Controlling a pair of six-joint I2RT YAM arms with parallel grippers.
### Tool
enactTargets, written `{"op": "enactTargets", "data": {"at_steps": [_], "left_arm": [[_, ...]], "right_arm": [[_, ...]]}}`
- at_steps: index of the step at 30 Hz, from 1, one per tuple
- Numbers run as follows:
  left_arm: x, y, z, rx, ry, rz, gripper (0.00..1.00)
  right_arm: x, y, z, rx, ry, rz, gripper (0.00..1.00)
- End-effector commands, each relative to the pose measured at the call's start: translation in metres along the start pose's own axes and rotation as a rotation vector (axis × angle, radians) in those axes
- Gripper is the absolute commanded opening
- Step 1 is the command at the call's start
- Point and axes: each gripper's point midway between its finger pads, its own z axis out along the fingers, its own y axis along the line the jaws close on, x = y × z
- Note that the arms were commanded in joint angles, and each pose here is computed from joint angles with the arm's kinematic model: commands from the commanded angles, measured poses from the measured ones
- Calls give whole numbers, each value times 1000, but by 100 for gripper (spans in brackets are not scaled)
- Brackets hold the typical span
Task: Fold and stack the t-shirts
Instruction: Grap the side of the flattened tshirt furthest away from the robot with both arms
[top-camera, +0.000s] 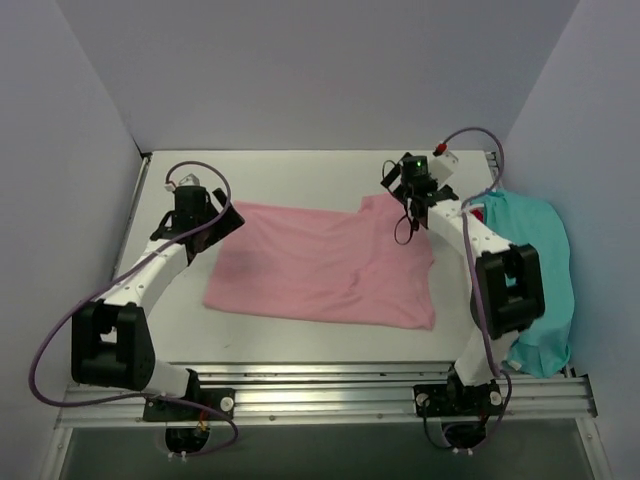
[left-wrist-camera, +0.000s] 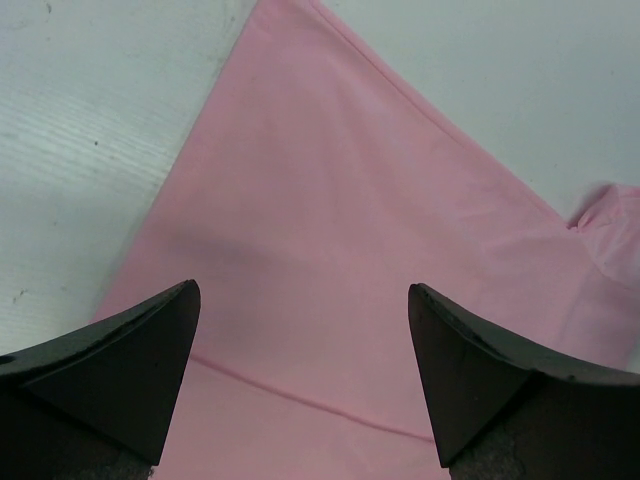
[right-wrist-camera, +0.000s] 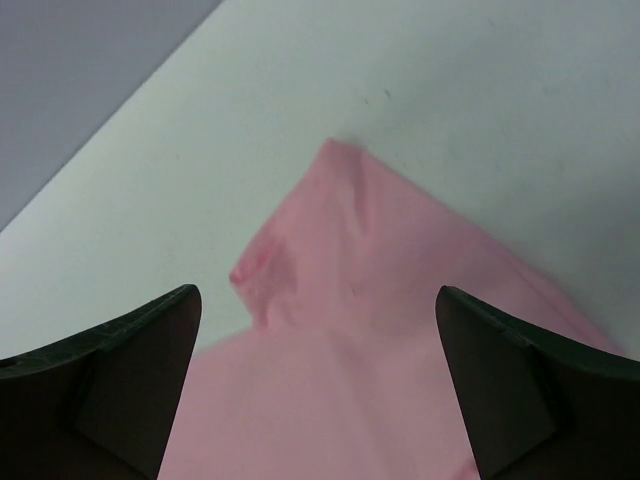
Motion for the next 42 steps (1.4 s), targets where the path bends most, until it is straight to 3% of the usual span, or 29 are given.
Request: {"op": "enactTargets", "data": {"at_steps": [1, 3, 7, 11, 22, 29, 32, 35, 36, 37, 41, 42], "left_arm": [[-44, -36, 8, 133, -113, 31, 94], [-45, -29, 21, 116, -112, 39, 94], [-44, -15, 39, 118, -83, 39, 94], [-44, 0, 57, 116, -54, 24, 94], [-45, 6, 76, 138, -44, 0, 95], [-39, 10, 84, 129, -27, -11, 95], [-38, 10, 87, 125, -21, -15, 95], [-40, 10, 88, 126, -22, -15, 95], [-40, 10, 88, 125, -23, -13, 95], [-41, 9, 88, 125, -26, -13, 95], [-48, 10, 94, 111, -35, -9, 95], [-52, 12, 97, 99, -41, -9, 95]], "right_arm": [[-34, 25, 56, 21, -84, -89, 100], [-61, 32, 78, 65, -133, -106, 100], [-33, 14, 143, 142, -61, -156, 99], [-16, 2, 172, 163, -28, -156, 98], [26, -18, 175, 161, 27, -124, 96], [40, -12, 163, 136, 48, -120, 87], [47, -6, 162, 123, 54, -127, 79], [54, -6, 166, 120, 70, -136, 64], [56, -8, 168, 124, 72, -138, 54], [56, -9, 170, 128, 71, -141, 50], [58, -15, 177, 139, 84, -136, 3], [59, -17, 178, 142, 86, -136, 2]]}}
